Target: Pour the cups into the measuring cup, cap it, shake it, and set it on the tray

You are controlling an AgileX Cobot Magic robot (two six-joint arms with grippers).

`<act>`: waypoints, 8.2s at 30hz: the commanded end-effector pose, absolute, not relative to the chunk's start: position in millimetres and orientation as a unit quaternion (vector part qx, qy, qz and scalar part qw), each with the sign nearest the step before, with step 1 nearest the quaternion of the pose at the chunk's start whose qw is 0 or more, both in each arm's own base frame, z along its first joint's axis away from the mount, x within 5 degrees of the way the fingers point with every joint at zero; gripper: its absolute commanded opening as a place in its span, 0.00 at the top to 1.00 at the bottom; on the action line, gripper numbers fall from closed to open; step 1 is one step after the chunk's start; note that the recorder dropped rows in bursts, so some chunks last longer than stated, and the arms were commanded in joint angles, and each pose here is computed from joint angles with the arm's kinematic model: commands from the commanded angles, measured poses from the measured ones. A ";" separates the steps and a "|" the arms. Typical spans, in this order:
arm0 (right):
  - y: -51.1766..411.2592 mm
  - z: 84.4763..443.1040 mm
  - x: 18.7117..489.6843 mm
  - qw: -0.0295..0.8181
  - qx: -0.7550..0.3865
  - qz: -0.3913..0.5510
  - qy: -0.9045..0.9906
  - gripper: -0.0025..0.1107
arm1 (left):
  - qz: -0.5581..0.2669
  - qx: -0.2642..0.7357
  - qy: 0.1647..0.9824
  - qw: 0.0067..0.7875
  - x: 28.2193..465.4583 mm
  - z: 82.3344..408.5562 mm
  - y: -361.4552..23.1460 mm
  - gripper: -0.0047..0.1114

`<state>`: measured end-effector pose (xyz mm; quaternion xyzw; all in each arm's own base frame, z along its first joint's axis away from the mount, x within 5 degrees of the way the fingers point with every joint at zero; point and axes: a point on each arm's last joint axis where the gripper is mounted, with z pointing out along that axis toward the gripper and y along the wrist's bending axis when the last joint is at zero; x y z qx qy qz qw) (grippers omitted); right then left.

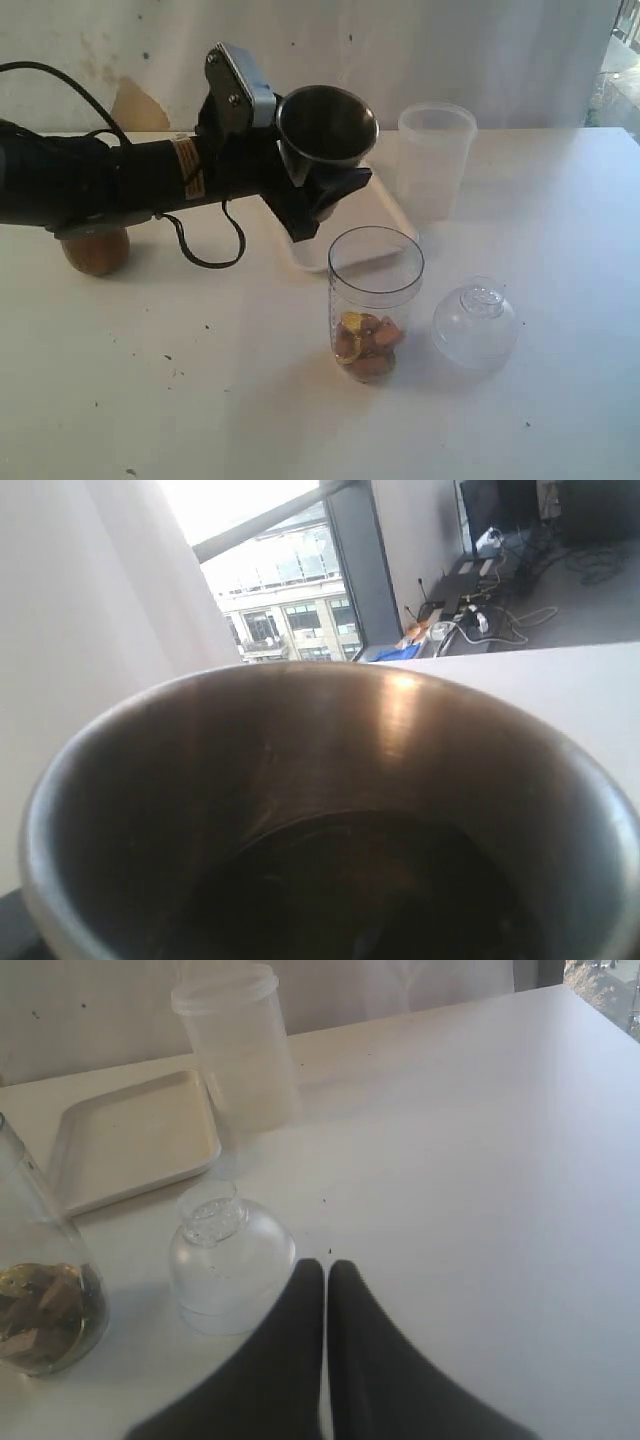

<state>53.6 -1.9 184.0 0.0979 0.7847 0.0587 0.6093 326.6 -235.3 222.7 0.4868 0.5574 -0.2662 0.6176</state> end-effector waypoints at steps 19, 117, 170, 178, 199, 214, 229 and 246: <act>-2.2 182.6 53.5 0.610 0.099 0.057 0.784 0.97 | -0.142 0.593 0.447 0.654 323.7 230.6 -238.7 0.96; -2.1 182.6 53.5 0.610 0.103 0.060 0.784 0.97 | 0.099 0.709 0.239 0.656 323.3 230.1 -243.5 0.96; -2.2 182.6 53.5 0.610 0.103 0.060 0.784 0.97 | -0.204 0.126 0.707 0.665 409.5 113.8 -135.6 0.96; -2.2 182.6 53.5 0.609 0.116 0.070 0.782 0.97 | -0.203 0.126 0.719 0.653 410.1 97.1 -135.8 0.96; -2.1 182.6 53.5 0.608 0.116 0.071 0.782 0.97 | -0.217 0.131 0.712 0.654 409.1 104.8 -138.8 0.06; -2.2 182.6 53.5 0.609 0.116 0.070 0.782 0.97 | -0.221 0.160 0.684 0.677 405.1 162.7 -141.6 0.06; -2.2 182.6 53.5 0.609 0.116 0.070 0.782 0.97 | -0.173 0.136 0.705 0.674 368.1 290.0 -121.7 0.36; -2.2 182.6 53.5 0.609 0.116 0.070 0.782 0.97 | -0.162 0.066 0.715 0.677 156.6 397.6 -58.3 0.95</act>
